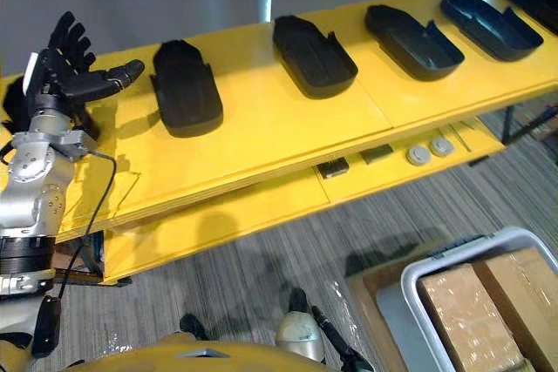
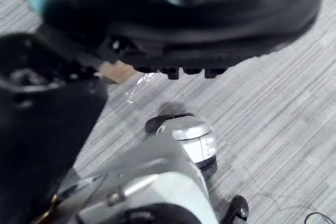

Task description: Walk over and take three plastic housings, then place them on the shelf

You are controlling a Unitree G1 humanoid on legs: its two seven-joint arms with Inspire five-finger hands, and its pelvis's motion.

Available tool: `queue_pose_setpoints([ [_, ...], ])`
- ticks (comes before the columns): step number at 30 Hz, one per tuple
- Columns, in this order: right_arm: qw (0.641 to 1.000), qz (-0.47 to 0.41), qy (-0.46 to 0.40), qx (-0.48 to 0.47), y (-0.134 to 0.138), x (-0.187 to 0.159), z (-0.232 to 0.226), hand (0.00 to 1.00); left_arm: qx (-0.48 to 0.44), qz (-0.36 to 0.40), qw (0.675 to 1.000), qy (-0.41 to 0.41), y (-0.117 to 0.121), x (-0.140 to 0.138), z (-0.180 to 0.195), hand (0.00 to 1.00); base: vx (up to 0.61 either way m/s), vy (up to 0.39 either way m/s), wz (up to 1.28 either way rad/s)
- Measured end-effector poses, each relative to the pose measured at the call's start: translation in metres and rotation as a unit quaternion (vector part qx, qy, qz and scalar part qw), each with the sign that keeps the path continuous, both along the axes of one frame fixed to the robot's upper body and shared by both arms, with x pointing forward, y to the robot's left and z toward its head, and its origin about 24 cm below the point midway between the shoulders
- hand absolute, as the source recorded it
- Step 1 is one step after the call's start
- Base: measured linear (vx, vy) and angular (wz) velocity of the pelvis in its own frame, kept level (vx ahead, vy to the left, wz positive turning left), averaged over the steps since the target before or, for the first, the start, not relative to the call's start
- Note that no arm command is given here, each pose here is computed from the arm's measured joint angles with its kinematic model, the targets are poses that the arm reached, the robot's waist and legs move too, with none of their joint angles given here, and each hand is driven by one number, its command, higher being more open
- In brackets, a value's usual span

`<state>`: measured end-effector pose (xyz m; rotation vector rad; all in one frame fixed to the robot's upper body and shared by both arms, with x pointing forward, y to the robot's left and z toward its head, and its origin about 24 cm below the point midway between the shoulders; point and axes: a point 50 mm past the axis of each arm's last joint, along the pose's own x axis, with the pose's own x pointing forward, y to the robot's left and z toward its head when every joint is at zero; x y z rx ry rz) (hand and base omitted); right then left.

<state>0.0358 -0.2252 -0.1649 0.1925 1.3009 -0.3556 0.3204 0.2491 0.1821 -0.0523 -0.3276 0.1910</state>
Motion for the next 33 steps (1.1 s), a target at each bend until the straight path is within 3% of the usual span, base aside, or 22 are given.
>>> queue_pose_setpoints([
  [15, 0.997, 0.009, -0.076, -0.012, -0.004, 0.029, 0.005, 1.0, -0.047, 0.046, 0.994, -0.089, -0.01, 0.012, 0.026, 1.0, -0.01, -0.007, -0.01],
  [33, 0.995, -0.002, -0.101, -0.004, -0.002, 0.048, 0.007, 1.0, -0.094, 0.164, 0.981, -0.044, 0.001, 0.014, 0.005, 1.0, -0.02, 0.003, 0.07],
])
